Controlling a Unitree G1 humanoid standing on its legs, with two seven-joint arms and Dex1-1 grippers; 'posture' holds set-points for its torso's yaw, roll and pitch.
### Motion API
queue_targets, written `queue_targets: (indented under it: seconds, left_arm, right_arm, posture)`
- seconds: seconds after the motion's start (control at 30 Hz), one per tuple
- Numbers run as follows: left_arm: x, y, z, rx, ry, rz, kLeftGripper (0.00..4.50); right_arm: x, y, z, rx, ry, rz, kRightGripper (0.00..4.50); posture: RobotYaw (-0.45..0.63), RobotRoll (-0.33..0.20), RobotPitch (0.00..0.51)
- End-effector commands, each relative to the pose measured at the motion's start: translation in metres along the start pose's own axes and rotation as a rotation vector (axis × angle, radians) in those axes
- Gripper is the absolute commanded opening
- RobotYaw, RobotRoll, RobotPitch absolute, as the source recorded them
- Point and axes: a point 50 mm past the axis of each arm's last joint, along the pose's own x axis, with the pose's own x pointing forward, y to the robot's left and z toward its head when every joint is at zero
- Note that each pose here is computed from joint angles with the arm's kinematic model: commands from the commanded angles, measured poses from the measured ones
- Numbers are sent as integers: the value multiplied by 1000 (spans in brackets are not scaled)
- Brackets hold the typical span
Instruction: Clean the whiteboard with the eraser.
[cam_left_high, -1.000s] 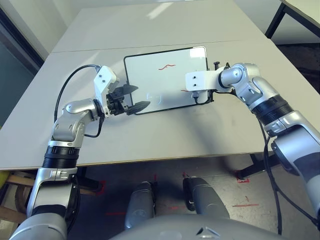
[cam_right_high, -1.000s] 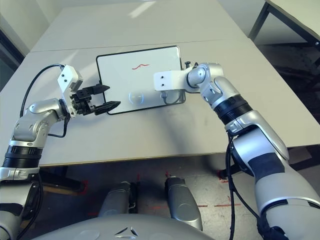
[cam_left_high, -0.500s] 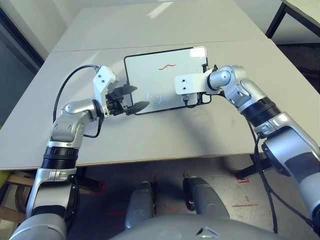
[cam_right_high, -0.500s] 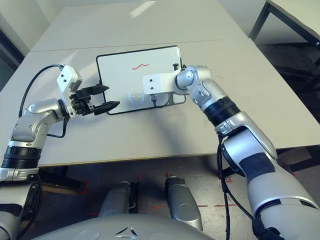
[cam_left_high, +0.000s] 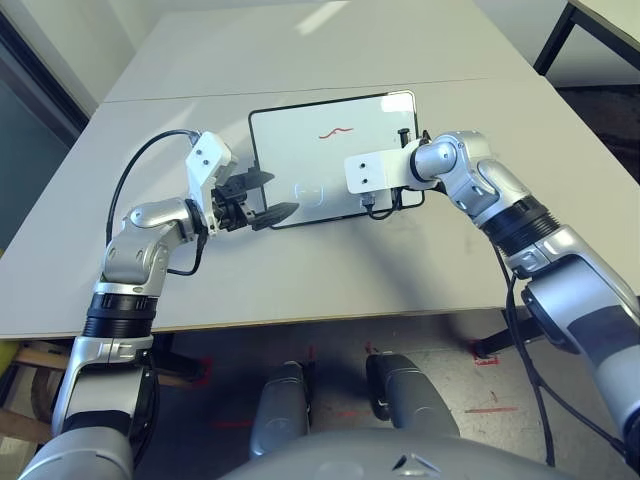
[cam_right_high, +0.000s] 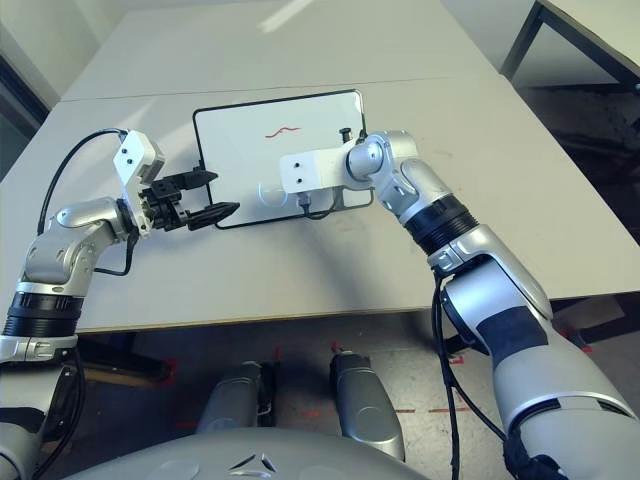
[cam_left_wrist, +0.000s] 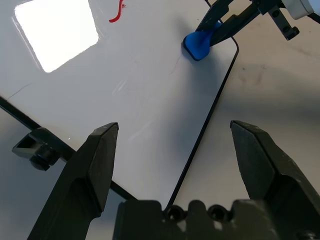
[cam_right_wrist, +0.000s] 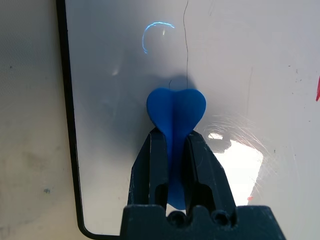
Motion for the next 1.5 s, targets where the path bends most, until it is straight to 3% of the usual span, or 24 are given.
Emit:
queue_targets:
  seconds: [0.03,0.93,1.5]
  left_arm:
    - [-1,0,-2,-4,0,-1,4500]
    - [1,-1,-2,-3,-2,-13,4500]
    - [1,0,-2,-6,0,-8,4500]
  right_arm:
    - [2,12,-19,19,70,39,203]
    - [-16,12,-69,76,223,37,197]
    - [-9,4,-29,54,92,19,196]
  posture:
    - [-105,0,117]
    - [-117,0,116]
    - [-109,0,120]
